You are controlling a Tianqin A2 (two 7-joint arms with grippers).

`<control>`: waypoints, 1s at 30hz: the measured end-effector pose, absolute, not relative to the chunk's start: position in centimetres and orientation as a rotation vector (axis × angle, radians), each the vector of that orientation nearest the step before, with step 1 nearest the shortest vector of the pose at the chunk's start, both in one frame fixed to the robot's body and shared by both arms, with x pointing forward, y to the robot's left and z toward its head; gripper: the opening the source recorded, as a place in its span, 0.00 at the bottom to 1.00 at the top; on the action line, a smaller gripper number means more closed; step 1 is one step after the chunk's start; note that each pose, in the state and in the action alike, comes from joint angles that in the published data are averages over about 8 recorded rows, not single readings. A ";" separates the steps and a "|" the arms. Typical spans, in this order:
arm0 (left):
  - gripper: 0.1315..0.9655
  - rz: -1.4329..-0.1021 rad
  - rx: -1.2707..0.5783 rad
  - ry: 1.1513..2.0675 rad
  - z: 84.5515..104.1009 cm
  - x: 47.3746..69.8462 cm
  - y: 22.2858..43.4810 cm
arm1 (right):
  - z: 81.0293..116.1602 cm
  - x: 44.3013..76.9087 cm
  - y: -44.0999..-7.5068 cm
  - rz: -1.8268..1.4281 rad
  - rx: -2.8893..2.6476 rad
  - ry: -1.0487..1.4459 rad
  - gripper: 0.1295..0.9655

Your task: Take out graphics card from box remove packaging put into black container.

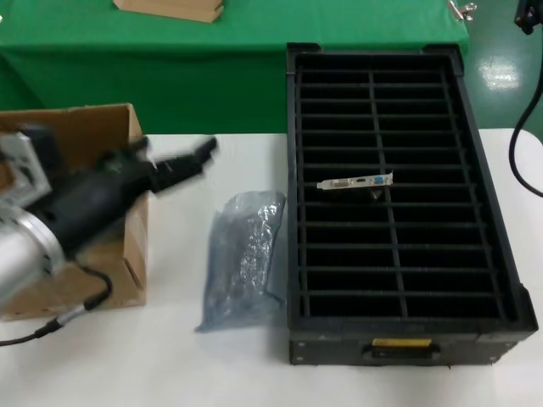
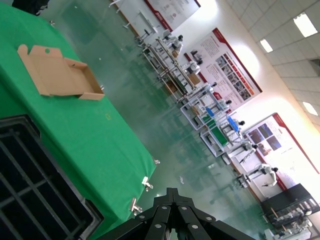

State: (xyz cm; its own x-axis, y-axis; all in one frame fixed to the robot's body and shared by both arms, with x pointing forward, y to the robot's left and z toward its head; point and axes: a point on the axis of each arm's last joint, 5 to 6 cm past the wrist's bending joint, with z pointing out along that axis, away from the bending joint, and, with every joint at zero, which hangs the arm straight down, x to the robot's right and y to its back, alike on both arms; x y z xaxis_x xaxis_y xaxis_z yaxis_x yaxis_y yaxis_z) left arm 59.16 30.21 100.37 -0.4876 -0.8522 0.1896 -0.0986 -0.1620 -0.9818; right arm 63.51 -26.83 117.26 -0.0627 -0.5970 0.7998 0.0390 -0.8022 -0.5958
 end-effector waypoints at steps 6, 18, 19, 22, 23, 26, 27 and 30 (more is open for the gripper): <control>0.82 -1.741 -0.996 1.291 102.8 58.2 32.8 | 117.2 63.3 -26.4 -1.914 -1.748 0.589 0.00; 0.95 -1.716 -0.937 1.129 103.2 57.4 34.8 | 115.8 62.8 -25.9 -1.886 -1.691 0.554 0.01; 0.95 -1.711 -0.938 1.129 103.0 57.3 34.7 | 115.5 62.8 -25.9 -1.878 -1.689 0.546 0.02; 0.97 -1.697 -0.943 1.129 102.4 57.3 34.5 | 114.4 62.9 -25.8 -1.851 -1.681 0.523 0.02; 0.98 -1.691 -0.944 1.130 102.1 57.2 34.4 | 113.9 62.9 -25.7 -1.840 -1.677 0.516 0.02; 0.99 -1.674 -0.950 1.131 101.3 57.1 34.2 | 112.6 62.8 -25.6 -1.809 -1.664 0.495 0.03; 1.00 -1.668 -0.952 1.132 101.1 57.1 34.1 | 112.2 62.8 -25.6 -1.798 -1.659 0.489 0.04; 1.00 -1.650 -0.959 1.134 100.3 56.9 33.8 | 110.8 62.7 -25.5 -1.766 -1.643 0.475 0.07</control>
